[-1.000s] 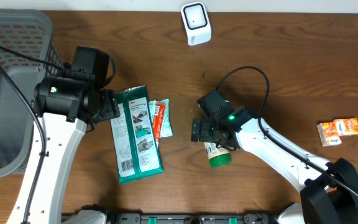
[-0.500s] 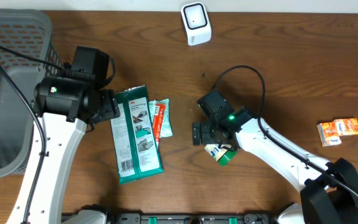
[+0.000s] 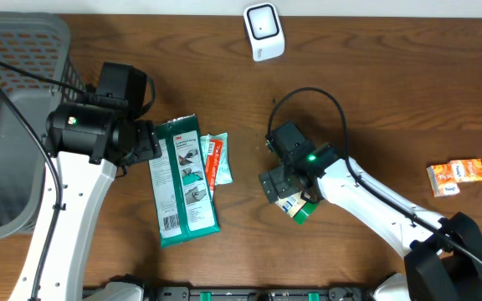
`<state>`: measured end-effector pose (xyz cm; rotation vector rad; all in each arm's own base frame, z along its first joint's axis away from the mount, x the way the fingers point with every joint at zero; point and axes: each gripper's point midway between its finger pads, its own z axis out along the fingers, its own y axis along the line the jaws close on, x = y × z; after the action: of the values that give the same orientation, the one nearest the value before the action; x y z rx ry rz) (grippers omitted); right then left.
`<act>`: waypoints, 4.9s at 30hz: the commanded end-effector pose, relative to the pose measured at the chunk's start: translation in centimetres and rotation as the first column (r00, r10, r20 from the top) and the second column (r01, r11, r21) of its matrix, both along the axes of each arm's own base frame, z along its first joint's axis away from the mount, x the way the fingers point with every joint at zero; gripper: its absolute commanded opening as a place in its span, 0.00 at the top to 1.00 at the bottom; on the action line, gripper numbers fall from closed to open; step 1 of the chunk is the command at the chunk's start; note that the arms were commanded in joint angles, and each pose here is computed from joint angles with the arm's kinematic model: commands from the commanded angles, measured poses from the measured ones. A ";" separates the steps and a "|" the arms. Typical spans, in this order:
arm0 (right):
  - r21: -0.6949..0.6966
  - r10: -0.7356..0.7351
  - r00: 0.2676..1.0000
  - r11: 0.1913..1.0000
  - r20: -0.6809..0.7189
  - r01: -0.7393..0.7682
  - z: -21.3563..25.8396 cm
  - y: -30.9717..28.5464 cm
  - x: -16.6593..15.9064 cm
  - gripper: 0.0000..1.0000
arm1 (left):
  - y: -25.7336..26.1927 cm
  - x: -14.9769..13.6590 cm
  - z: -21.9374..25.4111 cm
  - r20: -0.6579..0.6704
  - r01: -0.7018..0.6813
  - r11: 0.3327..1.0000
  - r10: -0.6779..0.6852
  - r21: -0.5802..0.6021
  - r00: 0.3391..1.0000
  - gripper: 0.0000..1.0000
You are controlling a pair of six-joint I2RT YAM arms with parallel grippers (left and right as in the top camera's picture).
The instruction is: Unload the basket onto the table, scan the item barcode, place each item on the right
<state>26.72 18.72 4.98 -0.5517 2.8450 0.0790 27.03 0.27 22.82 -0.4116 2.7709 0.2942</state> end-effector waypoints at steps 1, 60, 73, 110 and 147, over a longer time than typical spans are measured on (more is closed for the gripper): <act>0.072 0.149 0.988 0.987 -0.048 -0.145 -0.1 1.7 -1.4 0.01 | 0.3 0.0 0.1 0.001 -0.001 1.000 0.001 0.014 1.000 0.12; -0.066 0.074 0.979 0.994 -0.190 -0.088 0.4 -1.6 -4.3 0.43 | 0.3 0.0 0.1 0.001 -0.001 1.000 0.001 0.014 1.000 0.12; -0.031 0.081 0.985 0.996 -0.151 -0.086 2.6 -0.3 -2.9 0.39 | 0.3 0.0 0.1 0.001 -0.001 1.000 0.001 0.014 1.000 0.12; -0.012 -0.252 0.967 0.968 -0.042 0.252 -1.0 -0.1 -2.3 0.34 | 0.3 0.0 0.1 0.001 -0.001 1.000 0.001 0.014 1.000 0.12; 0.085 -0.149 0.987 0.986 0.063 0.144 -2.1 -0.5 1.4 0.13 | 0.3 0.0 0.1 0.001 -0.001 1.000 0.001 0.014 1.000 0.12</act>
<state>28.68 17.95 3.34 -0.3158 2.7699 0.0848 27.03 0.27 22.82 -0.4122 2.7708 0.2941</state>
